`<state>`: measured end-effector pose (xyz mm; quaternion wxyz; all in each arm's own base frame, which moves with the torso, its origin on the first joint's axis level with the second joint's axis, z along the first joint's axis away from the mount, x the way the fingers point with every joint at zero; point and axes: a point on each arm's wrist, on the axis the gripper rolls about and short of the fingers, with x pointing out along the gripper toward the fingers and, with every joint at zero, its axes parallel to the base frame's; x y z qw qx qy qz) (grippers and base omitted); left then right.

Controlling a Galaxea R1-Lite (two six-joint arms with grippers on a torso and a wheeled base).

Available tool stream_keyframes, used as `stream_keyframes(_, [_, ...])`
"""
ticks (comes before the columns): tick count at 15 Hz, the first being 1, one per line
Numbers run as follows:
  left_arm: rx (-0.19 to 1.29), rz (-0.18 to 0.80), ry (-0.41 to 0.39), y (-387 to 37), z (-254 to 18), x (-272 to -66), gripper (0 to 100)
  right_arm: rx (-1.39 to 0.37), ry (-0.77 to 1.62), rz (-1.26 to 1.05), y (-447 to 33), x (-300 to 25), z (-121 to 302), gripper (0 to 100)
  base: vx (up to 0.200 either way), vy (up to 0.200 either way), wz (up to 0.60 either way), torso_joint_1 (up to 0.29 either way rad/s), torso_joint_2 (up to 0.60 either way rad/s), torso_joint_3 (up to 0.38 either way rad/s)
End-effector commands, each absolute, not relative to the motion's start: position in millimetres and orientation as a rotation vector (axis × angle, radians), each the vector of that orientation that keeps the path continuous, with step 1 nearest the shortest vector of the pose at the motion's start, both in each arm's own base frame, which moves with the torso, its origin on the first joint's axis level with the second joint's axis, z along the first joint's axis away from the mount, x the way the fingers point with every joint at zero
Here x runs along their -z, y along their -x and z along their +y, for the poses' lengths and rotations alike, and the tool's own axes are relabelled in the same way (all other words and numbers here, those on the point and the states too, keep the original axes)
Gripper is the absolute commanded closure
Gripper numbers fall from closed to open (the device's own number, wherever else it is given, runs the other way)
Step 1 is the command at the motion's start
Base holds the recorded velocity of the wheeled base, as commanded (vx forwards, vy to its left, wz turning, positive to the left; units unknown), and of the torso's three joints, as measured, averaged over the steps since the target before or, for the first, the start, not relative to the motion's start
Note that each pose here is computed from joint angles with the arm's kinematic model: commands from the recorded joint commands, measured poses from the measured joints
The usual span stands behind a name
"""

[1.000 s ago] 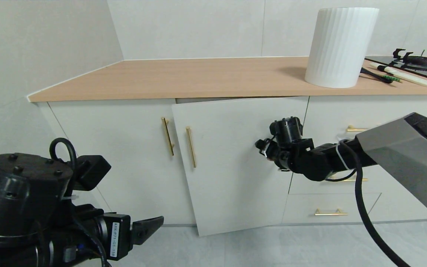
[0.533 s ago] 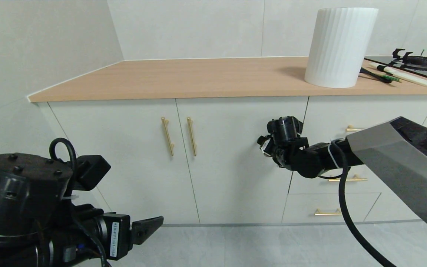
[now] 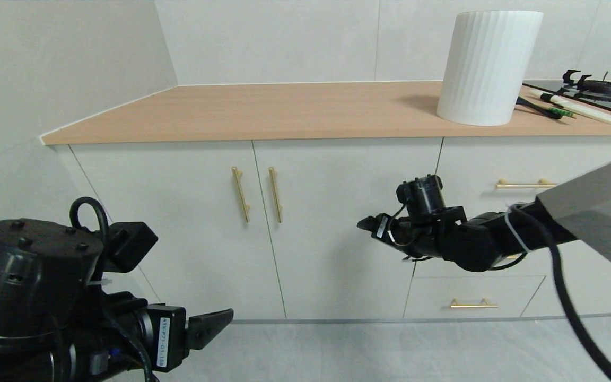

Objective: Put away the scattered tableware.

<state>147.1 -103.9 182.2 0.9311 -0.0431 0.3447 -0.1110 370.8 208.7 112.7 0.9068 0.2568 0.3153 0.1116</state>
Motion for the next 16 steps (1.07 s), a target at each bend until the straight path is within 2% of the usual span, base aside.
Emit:
stream_keyframes(1, [0.228, 0.704, 0.089, -147, -104, -182, 0, -0.376, -0.495, 0.66, -331, -144, 190, 0, 0.0, 0.0, 0.0, 0.0, 0.0, 0.0])
stream_keyframes(4, [0.229, 0.695, 0.094, -146, -103, -184, 0, -0.35, -0.445, 0.614, -324, -151, 185, 0, 0.0, 0.0, 0.0, 0.0, 0.0, 0.0])
stream_keyframes(8, [0.193, 0.603, 0.121, -135, -88, -199, 0, -0.285, -0.342, 0.467, -279, -192, 154, 0, 0.0, 0.0, 0.0, 0.0, 0.0, 0.0])
stream_keyframes(9, [0.176, 0.56, 0.107, -125, -74, -202, 0, -0.268, -0.302, 0.392, -251, -211, 136, 0, 0.0, 0.0, 0.0, 0.0, 0.0, 0.0])
stream_keyframes(12, [0.141, 0.444, 0.05, -93, -43, -204, 0, -0.201, -0.255, 0.232, -184, -239, 96, 0, 0.0, 0.0, 0.0, 0.0, 0.0, 0.0])
stream_keyframes(14, [0.122, 0.336, 0.002, -65, -24, -203, 0, -0.152, -0.263, 0.113, -133, -247, 66, 0, 0.0, 0.0, 0.0, 0.0, 0.0, 0.0])
stream_keyframes(16, [0.081, 0.214, -0.006, -41, -9, -208, 0, -0.109, -0.268, 0.01, -93, -246, 37, 0, 0.0, 0.0, 0.0, 0.0, 0.0, 0.0])
